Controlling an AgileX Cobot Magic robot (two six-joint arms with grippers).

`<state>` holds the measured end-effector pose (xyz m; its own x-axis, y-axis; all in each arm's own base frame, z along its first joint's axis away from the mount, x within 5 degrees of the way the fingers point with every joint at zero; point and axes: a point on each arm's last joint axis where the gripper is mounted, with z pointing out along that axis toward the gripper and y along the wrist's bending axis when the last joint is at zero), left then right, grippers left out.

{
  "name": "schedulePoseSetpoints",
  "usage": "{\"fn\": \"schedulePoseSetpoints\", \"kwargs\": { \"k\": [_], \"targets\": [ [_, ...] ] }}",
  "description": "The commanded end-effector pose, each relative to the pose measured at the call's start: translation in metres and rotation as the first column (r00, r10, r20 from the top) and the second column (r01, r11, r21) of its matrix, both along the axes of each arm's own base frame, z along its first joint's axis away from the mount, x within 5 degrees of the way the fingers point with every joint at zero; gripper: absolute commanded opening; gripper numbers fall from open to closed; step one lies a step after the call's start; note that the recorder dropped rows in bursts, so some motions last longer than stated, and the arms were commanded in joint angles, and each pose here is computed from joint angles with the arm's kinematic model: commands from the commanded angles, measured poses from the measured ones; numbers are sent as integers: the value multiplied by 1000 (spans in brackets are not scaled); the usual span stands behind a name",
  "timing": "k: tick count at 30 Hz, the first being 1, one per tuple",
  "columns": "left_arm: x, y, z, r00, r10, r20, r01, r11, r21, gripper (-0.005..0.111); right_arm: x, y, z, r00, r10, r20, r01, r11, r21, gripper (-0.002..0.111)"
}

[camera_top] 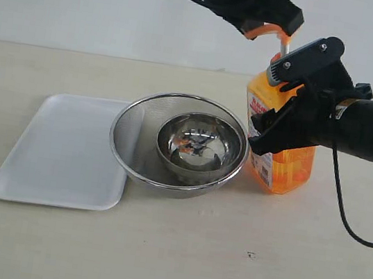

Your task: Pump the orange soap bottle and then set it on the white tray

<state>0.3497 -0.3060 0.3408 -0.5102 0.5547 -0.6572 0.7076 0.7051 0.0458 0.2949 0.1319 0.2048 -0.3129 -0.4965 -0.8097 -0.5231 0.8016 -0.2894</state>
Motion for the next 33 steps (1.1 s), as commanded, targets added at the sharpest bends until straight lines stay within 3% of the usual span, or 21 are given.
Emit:
{"fn": "schedulePoseSetpoints", "kwargs": {
  "k": [1,22,33],
  "targets": [
    [-4,0,7,1000,5,-5,-6,1000,-26,5,-1,0,-4,1000,1,-20,-1,1000,-6,0],
    [-5,19,24,994,77,83,-84,994,76,5,1,-2,-1,999,-36,8,36,999,25,0],
    [-9,22,32,993,78,90,-84,995,62,5,2,-2,0,999,-49,20,49,998,38,0]
  ]
}}
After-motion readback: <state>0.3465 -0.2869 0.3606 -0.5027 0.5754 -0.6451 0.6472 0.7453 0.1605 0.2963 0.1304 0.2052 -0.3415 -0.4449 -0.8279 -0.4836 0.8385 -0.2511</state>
